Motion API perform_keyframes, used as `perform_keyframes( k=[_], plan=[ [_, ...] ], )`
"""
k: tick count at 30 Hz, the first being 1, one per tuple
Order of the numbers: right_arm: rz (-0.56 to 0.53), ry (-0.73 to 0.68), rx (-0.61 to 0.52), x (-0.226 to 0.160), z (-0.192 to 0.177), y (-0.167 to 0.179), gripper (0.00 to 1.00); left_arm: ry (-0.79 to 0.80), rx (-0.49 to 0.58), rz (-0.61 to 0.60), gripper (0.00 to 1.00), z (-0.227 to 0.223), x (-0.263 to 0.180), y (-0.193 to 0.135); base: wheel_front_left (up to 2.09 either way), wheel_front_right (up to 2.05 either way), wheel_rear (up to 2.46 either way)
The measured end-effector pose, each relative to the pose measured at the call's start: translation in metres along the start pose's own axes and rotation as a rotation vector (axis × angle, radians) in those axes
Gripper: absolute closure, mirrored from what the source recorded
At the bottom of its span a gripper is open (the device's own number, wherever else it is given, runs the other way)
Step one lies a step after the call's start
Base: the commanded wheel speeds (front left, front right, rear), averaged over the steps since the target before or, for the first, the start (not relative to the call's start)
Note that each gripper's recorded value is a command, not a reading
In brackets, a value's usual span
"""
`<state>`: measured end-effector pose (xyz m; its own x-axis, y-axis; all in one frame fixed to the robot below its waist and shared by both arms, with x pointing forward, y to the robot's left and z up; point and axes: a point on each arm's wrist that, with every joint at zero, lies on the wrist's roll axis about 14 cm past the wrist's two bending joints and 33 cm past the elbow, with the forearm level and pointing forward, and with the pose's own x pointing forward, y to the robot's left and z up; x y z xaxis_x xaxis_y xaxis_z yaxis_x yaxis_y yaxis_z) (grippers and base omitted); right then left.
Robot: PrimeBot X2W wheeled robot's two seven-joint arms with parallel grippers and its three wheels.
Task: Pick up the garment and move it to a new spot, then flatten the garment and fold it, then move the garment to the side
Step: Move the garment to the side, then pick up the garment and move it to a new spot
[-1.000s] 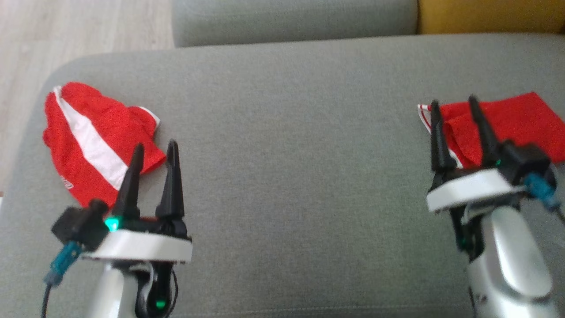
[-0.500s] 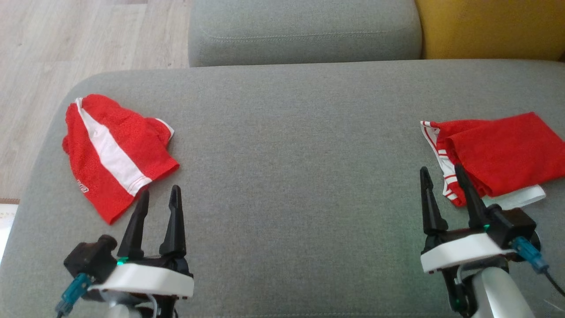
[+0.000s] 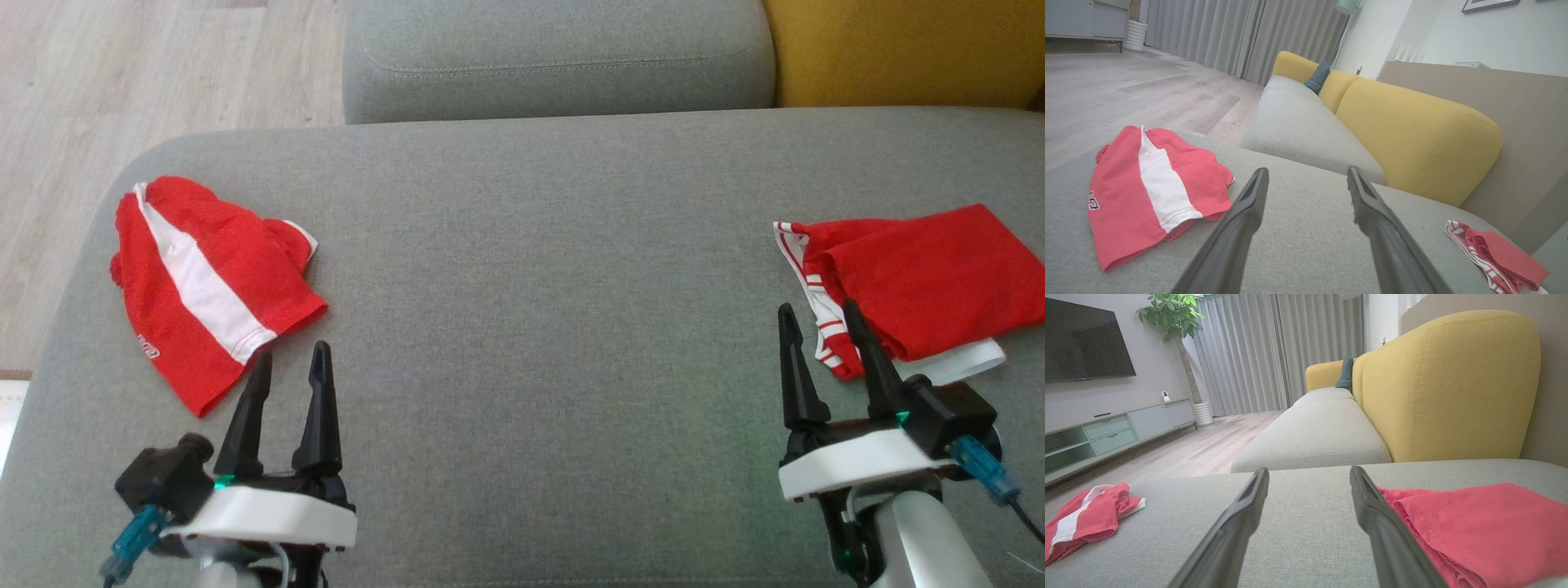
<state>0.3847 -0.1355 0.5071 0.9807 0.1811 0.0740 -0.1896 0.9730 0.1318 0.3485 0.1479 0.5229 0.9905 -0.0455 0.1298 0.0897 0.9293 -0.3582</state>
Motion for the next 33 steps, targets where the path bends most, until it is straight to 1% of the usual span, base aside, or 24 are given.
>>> perform_keyframes(
  k=[11, 15, 19, 20, 27, 33],
  plan=[
    [0.005, -0.002, 0.001, 0.001, 0.0, 0.001, 0.0, -0.001, 0.001, 0.004, 0.0, 0.001, -0.001, 0.001, 0.0, 0.0, 0.0],
    [0.034, 0.003, 0.011, 0.006, -0.002, 0.011, 0.0, -0.009, 0.003, 0.022, 0.0, 0.003, -0.004, 0.007, 0.0, 0.0, 0.0],
    [0.108, 0.016, 0.015, 0.014, -0.007, 0.036, 0.0, -0.028, 0.01, 0.071, 0.0, 0.01, -0.012, 0.021, 0.0, 0.0, 0.0],
    [0.108, 0.016, 0.015, 0.014, -0.007, 0.036, 0.0, -0.028, 0.01, 0.071, 0.0, 0.01, -0.012, 0.021, 0.0, 0.0, 0.0],
    [0.285, 0.047, 0.041, 0.024, -0.017, 0.096, 0.0, -0.083, 0.035, 0.214, 0.0, 0.03, -0.036, 0.062, 0.0, 0.0, 0.0],
    [0.395, 0.079, 0.057, 0.028, -0.028, 0.134, 0.0, -0.119, 0.054, 0.315, 0.0, 0.043, -0.059, 0.089, 0.0, 0.0, 0.0]
  ],
)
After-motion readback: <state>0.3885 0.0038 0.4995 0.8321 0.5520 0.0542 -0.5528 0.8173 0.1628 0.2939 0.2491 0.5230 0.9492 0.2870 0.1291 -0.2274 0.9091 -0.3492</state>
